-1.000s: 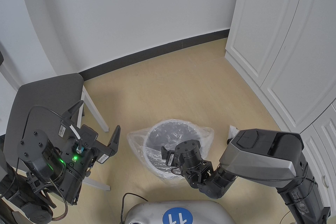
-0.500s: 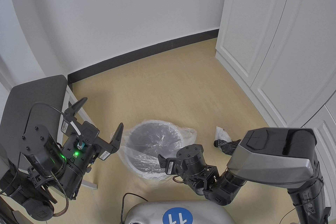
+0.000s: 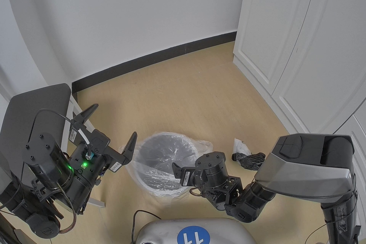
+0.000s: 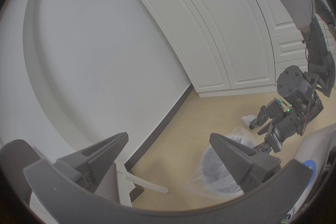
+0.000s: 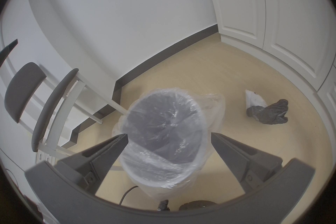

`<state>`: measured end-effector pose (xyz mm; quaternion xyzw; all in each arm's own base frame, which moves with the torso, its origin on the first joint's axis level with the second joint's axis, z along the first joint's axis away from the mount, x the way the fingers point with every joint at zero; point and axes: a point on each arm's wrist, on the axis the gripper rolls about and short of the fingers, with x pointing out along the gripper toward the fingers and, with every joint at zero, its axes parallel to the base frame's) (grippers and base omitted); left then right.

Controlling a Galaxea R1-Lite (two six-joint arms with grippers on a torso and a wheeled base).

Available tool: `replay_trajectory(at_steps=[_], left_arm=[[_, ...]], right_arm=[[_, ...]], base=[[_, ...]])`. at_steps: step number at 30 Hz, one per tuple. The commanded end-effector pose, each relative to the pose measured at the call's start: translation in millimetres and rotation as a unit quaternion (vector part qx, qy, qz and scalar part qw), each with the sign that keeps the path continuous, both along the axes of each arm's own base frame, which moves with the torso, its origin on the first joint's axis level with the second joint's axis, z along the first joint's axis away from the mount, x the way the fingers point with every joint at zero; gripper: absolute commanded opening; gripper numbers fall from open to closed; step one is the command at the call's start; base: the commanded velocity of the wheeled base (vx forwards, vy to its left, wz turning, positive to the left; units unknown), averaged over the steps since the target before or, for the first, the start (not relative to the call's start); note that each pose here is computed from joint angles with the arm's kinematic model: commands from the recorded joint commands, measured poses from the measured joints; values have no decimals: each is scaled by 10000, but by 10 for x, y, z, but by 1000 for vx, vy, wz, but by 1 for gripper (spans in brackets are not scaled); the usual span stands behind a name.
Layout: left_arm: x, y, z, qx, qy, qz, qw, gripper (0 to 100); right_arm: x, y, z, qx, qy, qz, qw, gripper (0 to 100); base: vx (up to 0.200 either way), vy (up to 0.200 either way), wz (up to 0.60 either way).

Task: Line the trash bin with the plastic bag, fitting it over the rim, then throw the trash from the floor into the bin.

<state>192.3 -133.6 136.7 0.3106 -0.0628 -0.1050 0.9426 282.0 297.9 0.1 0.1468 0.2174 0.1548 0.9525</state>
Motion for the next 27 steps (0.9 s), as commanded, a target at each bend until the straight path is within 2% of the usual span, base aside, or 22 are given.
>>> replay_trajectory(at_steps=[1,8,14,19,20,22,25,27], left_arm=[[1,2,-14,17,23,5,10000,100],[-4,0,-30,11,60,-28,10000,100],[17,1,-42,-104,110,-103,9998,100],[105,117,6,-161,8,142,9998,100],[153,187,38,-207,-59,263,9994,100],[195,209,69,-235,-130,185,9995,100],[204,238,68,-280,-115,-272,9992,100],[184,243,78,-311,-119,-620,9975,100]], right_arm=[[-7,2,10,2,-8,13,10000,100],[-15,-7,-1,-49,-1,17,10000,100],[-46,-89,-48,-352,29,38,9994,100],[-84,-223,139,-609,-84,148,9980,100],[-52,-270,238,-902,-220,300,9952,100],[6,-357,343,-1349,-319,458,9893,100],[41,-460,493,-1996,-219,753,9767,100],[61,-449,577,-2107,-108,797,9742,100]], base=[[0,200,0],[0,200,0],[0,0,0],[0,0,0],[0,0,0],[0,0,0],[0,0,0],[0,0,0]])
